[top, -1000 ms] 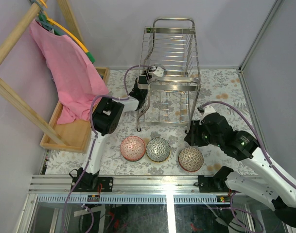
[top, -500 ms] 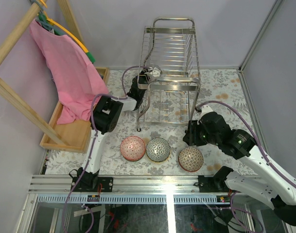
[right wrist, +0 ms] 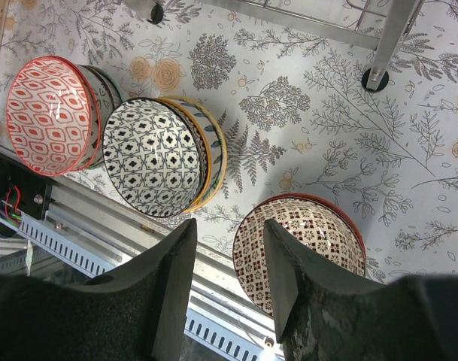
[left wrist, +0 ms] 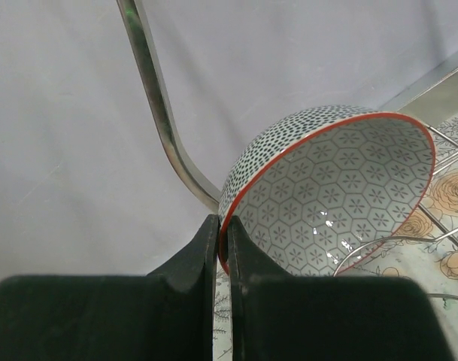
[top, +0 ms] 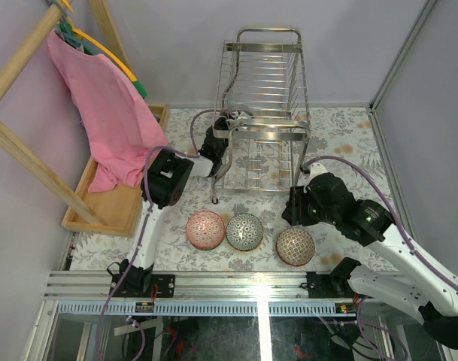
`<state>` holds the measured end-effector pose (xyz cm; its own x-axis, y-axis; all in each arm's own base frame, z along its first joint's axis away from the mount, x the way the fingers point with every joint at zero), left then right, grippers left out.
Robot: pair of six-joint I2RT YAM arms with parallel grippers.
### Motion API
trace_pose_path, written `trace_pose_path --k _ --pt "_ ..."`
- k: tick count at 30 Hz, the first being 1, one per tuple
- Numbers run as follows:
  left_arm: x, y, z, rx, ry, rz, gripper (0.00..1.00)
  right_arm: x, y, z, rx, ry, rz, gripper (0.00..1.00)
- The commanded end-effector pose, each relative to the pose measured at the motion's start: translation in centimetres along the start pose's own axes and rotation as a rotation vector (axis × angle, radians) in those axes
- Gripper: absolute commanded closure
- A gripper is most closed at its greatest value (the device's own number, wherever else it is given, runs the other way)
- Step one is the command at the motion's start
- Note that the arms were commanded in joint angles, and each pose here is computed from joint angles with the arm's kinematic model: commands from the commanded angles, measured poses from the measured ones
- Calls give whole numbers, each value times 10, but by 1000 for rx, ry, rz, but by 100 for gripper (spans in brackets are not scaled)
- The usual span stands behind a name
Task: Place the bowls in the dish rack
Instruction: Place the bowl in the dish rack.
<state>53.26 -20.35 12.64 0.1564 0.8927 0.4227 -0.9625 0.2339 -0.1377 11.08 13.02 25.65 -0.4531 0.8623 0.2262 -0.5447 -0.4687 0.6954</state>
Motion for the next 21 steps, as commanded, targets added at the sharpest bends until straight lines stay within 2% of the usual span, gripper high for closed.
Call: trace_pose_path --k 1,5,7,12,18,21 --pt "7 5 0 -59 -11 49 100 3 -2 2 -22 24 34 52" --pt "7 11 -4 -36 -2 52 100 3 -2 0 -24 22 39 52" --pt "7 14 -6 -23 6 48 93 3 0 0 -28 22 43 52" --pt "7 16 -6 -7 5 45 83 2 2 -1 -34 19 45 52" --pt "11 16 -2 0 6 64 60 1 6 -3 -40 18 43 52" --pt "14 16 1 1 8 70 59 1 7 -3 -44 16 45 52"
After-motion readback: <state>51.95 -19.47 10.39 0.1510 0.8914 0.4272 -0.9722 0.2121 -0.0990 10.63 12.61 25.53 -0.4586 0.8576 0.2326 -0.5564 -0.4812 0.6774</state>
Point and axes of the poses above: each gripper's point midway between its finger pads, its own y axis back along the fingers, its own x axis along the line the jaws close on, z = x × y, the point moved 9 cm from there along y, back along the fingers, and after that the axes turned 11 degrees about y, right-handed, at the moved point
